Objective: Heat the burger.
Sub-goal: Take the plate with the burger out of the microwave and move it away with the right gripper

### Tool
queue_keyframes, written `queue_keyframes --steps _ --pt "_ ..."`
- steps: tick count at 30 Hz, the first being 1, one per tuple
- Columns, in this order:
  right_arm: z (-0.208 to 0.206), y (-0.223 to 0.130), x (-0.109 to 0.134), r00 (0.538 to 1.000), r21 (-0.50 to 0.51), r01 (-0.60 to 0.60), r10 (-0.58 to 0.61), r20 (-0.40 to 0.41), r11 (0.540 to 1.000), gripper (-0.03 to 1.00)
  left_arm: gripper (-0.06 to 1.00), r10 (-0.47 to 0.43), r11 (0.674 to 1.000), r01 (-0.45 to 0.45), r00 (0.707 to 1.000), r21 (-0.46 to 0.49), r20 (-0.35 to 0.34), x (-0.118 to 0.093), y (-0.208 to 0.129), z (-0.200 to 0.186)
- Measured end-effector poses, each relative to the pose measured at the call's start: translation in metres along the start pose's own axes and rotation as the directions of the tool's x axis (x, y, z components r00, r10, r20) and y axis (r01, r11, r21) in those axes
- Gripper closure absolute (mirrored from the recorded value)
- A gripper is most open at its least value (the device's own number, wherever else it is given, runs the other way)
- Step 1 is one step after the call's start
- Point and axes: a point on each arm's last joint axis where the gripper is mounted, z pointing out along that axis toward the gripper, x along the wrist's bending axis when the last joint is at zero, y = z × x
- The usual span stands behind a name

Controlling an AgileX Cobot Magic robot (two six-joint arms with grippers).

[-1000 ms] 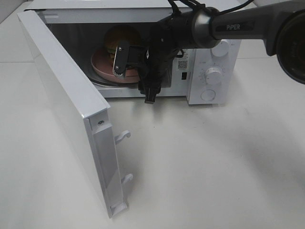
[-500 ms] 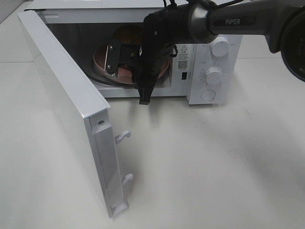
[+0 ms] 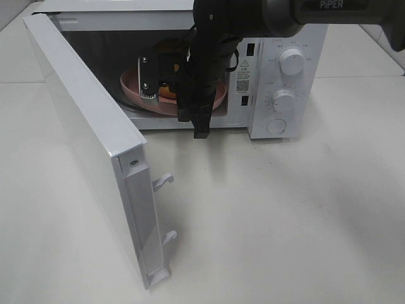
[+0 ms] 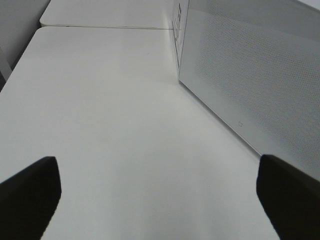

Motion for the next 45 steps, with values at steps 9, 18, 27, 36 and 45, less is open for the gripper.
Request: queue_keyframes --steps 9,18,27,36,45 --pt "-0.012 -0.007 0.017 0.994 0.006 0.106 -0.106 -0.031 0.994 0.90 -0.05 0.000 1.000 0.000 1.000 0.000 0.000 0.000 0.000 0.000" --pt "-0.024 -0.011 0.031 0.986 -0.011 0.165 -0.165 -0.023 0.986 0.90 -0.05 0.000 1.000 0.000 1.000 0.000 0.000 0.000 0.000 0.000" --pt "-0.038 -0.017 0.047 0.981 -0.020 0.195 -0.195 0.012 0.981 0.90 -0.05 0.000 1.000 0.000 1.000 0.000 0.000 0.000 0.000 0.000" --pt "-0.055 -0.021 0.060 0.973 -0.026 0.229 -0.229 0.031 0.973 0.90 -0.05 0.000 1.000 0.000 1.000 0.000 0.000 0.000 0.000 0.000" --pt "-0.077 -0.027 0.072 0.970 -0.032 0.238 -0.236 0.054 0.971 0.90 -0.05 0.000 1.000 0.000 1.000 0.000 0.000 0.000 0.000 0.000"
